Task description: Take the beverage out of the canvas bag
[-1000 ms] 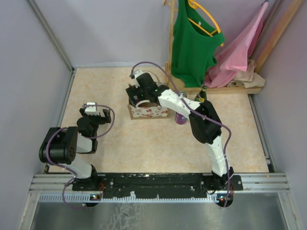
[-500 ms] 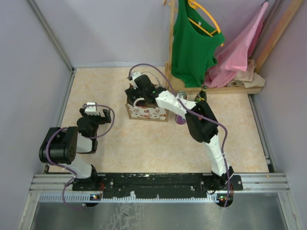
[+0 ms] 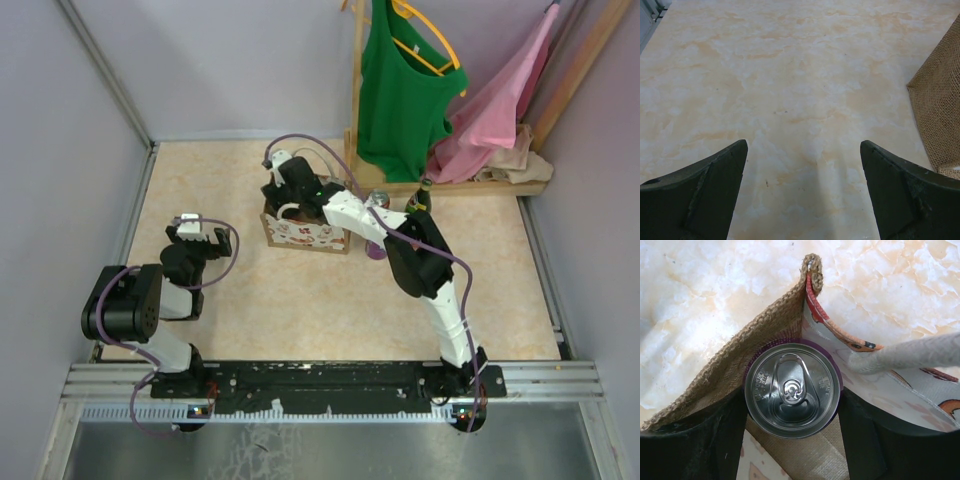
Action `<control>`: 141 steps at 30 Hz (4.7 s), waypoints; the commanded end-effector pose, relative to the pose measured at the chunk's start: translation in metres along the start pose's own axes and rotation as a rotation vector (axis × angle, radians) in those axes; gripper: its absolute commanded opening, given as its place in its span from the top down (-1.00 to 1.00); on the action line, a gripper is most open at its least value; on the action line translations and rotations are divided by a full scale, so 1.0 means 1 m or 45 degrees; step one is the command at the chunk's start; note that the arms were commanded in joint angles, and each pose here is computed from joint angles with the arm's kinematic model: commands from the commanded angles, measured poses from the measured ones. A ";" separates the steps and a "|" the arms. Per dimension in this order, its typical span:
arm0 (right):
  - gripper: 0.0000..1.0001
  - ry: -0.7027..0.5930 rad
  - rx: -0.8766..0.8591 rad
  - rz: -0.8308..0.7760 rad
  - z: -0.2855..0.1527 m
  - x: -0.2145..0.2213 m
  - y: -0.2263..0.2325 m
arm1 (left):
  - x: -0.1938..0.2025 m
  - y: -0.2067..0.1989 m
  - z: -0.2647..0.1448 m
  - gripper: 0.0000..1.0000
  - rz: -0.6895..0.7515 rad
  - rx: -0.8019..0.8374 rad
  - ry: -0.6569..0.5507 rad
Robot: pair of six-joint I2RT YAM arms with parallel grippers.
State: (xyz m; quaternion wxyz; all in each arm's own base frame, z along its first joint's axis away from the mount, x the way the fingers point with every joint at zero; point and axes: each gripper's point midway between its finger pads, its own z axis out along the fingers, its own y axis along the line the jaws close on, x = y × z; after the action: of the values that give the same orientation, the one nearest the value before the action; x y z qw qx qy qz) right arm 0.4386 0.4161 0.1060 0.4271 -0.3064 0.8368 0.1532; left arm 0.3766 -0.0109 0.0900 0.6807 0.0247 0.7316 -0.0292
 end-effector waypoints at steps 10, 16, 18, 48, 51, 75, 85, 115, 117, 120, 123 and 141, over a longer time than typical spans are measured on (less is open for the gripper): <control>1.00 -0.347 0.030 -0.071 -0.072 -0.116 -0.006 | -0.005 0.000 0.003 -0.99 0.013 0.000 -0.021; 1.00 -0.482 0.053 -0.088 -0.119 -0.156 -0.011 | -0.005 0.000 0.003 -0.99 0.011 0.000 -0.021; 1.00 -0.528 0.057 -0.091 -0.133 -0.165 -0.012 | -0.005 0.000 0.003 -0.99 0.012 -0.001 -0.021; 1.00 -0.770 0.758 0.220 -0.357 -0.120 -0.121 | -0.005 0.000 0.003 -0.99 0.012 0.000 -0.021; 1.00 -0.700 0.772 0.230 -0.348 -0.105 -0.123 | -0.005 0.000 0.003 -0.99 0.012 0.000 -0.021; 1.00 -0.348 0.574 0.233 -0.219 -0.047 -0.127 | -0.005 0.000 0.003 -1.00 0.013 -0.001 -0.021; 1.00 -0.351 0.467 0.179 -0.178 -0.054 -0.116 | -0.005 0.000 0.003 -0.99 0.012 -0.001 -0.021; 1.00 -0.160 0.439 0.245 -0.123 0.012 -0.116 | -0.005 0.000 0.003 -0.99 0.012 -0.002 -0.022; 1.00 -0.151 0.446 0.253 -0.122 0.020 -0.116 | -0.005 0.000 0.003 -0.99 0.012 -0.002 -0.021; 1.00 -0.137 0.456 0.265 -0.123 0.031 -0.116 | -0.005 0.000 0.003 -0.99 0.012 -0.001 -0.021; 1.00 -0.137 0.464 0.273 -0.124 0.039 -0.117 | -0.005 0.000 0.003 -0.99 0.012 -0.001 -0.021; -0.72 -0.172 0.482 0.312 -0.153 0.034 -0.117 | -0.004 0.000 0.003 -0.99 0.012 -0.002 -0.021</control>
State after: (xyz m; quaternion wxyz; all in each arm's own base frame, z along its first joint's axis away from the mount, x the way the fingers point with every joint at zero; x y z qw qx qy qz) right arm 0.3909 0.2345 0.1156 0.4501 -0.1352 0.8816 0.0448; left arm 0.3767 -0.0109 0.0901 0.6809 0.0247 0.7314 -0.0292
